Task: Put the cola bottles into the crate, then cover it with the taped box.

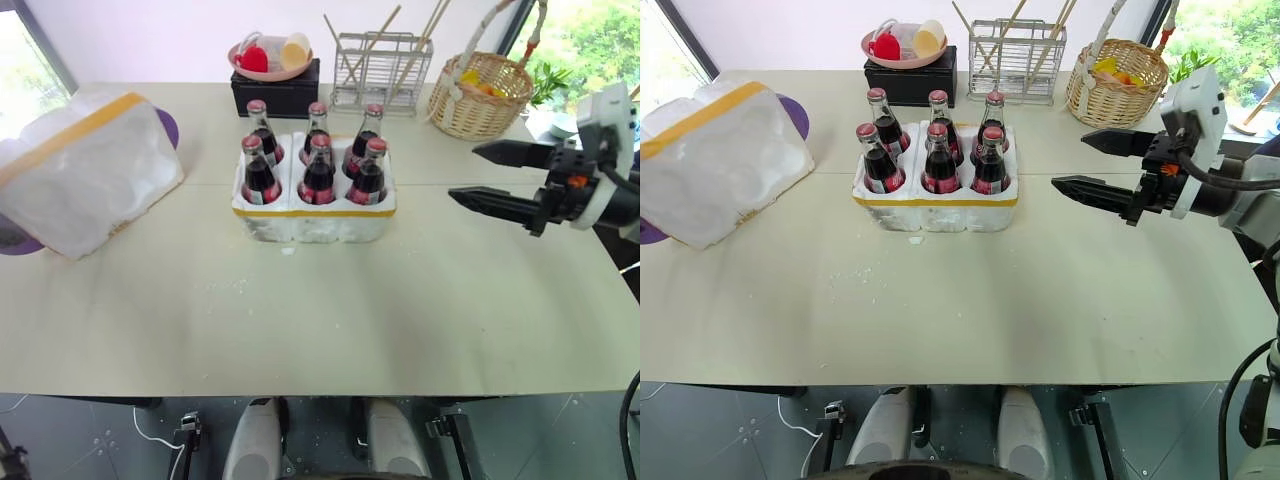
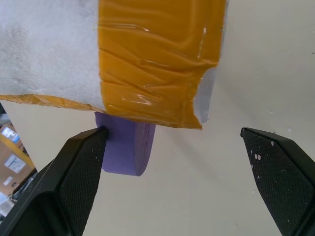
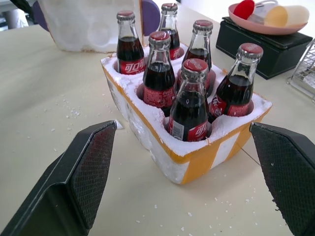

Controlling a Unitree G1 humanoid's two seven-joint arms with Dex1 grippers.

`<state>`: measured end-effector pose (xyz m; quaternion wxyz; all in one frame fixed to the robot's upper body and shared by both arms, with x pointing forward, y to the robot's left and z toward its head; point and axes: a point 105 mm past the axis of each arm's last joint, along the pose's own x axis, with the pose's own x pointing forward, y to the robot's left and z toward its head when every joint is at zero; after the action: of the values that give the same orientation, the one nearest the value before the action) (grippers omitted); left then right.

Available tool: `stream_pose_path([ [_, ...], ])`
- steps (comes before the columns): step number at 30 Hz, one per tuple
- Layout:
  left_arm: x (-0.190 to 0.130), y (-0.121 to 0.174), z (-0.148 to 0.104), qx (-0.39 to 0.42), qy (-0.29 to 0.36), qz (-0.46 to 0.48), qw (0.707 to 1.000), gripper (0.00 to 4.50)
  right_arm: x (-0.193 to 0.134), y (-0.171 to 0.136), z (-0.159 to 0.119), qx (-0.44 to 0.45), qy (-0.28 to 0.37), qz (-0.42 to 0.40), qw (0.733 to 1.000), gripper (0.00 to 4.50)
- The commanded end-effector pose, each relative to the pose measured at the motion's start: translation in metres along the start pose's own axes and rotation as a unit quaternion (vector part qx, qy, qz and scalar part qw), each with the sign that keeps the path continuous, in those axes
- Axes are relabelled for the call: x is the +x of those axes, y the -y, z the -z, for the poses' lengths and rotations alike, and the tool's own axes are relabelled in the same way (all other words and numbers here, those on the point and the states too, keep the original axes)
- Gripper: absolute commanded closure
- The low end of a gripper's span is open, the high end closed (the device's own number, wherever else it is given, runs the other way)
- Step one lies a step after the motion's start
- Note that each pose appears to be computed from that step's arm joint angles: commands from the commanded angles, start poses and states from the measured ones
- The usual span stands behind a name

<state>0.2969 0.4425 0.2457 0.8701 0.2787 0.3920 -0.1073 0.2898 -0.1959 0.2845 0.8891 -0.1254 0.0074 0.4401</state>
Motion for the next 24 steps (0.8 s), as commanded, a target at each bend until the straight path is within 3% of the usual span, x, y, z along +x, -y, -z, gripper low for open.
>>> stream_pose_path([
  [1, 0.002, -0.009, 0.002, 0.018, -0.003, -0.046, 0.999, 0.0, 0.0, 0.0, -0.01, -0.018, 0.017, 0.007, 1.0, 0.07],
  [7, 0.008, -0.012, 0.011, 0.044, -0.038, -0.072, 0.996, 0.0, -0.002, -0.003, -0.007, -0.015, 0.011, 0.006, 1.0, 0.07],
  [18, 0.0, -0.005, -0.018, 0.025, 0.003, -0.024, 0.999, 0.0, -0.004, -0.006, -0.002, -0.011, 0.002, 0.017, 1.0, 0.07],
  [24, -0.014, -0.012, -0.013, 0.058, -0.032, -0.037, 0.997, 0.0, -0.005, -0.007, 0.004, -0.007, -0.003, 0.028, 1.0, 0.07],
])
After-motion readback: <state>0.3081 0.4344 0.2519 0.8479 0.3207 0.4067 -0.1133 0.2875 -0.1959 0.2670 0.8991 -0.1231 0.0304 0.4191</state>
